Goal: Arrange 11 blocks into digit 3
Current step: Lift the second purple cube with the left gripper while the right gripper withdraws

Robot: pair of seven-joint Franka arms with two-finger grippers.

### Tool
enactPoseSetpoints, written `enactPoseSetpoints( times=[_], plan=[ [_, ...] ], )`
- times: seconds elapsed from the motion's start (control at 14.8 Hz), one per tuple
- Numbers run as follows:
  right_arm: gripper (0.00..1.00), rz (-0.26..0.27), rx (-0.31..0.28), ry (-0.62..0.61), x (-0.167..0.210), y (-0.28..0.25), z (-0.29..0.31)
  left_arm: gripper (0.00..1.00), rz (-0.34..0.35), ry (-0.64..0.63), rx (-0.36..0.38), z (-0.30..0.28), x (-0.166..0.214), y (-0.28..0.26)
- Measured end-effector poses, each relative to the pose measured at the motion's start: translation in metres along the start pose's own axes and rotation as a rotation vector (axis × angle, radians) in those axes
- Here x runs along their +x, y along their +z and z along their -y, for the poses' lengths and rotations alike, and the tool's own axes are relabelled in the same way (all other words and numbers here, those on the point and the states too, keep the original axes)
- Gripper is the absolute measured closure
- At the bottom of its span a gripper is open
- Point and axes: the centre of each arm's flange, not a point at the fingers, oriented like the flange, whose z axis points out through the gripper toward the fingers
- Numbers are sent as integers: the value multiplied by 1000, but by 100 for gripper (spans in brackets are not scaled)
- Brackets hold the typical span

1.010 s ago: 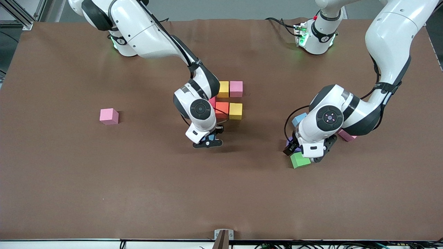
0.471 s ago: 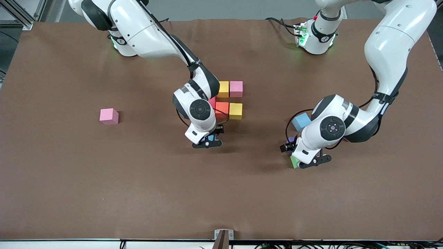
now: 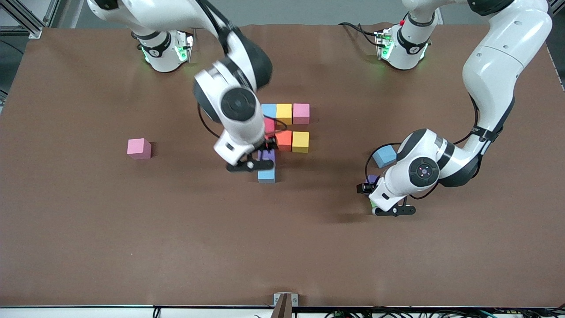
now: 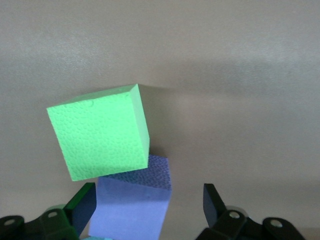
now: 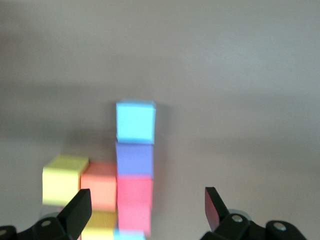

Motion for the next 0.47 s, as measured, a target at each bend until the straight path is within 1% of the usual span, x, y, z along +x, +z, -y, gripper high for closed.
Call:
enactPoseSetpoints(
  times=[0.2, 0.34, 0.47],
  plan=[
    [0, 21, -9, 26, -37, -89, -53, 5, 6, 5, 8, 4, 0, 5],
    [0, 32, -12, 46, -56, -121, -81, 4, 14, 6, 13, 5, -1, 9],
    [0, 36, -10, 51, -70, -136, -107, 2, 26, 10, 19, 5, -5, 15]
  ],
)
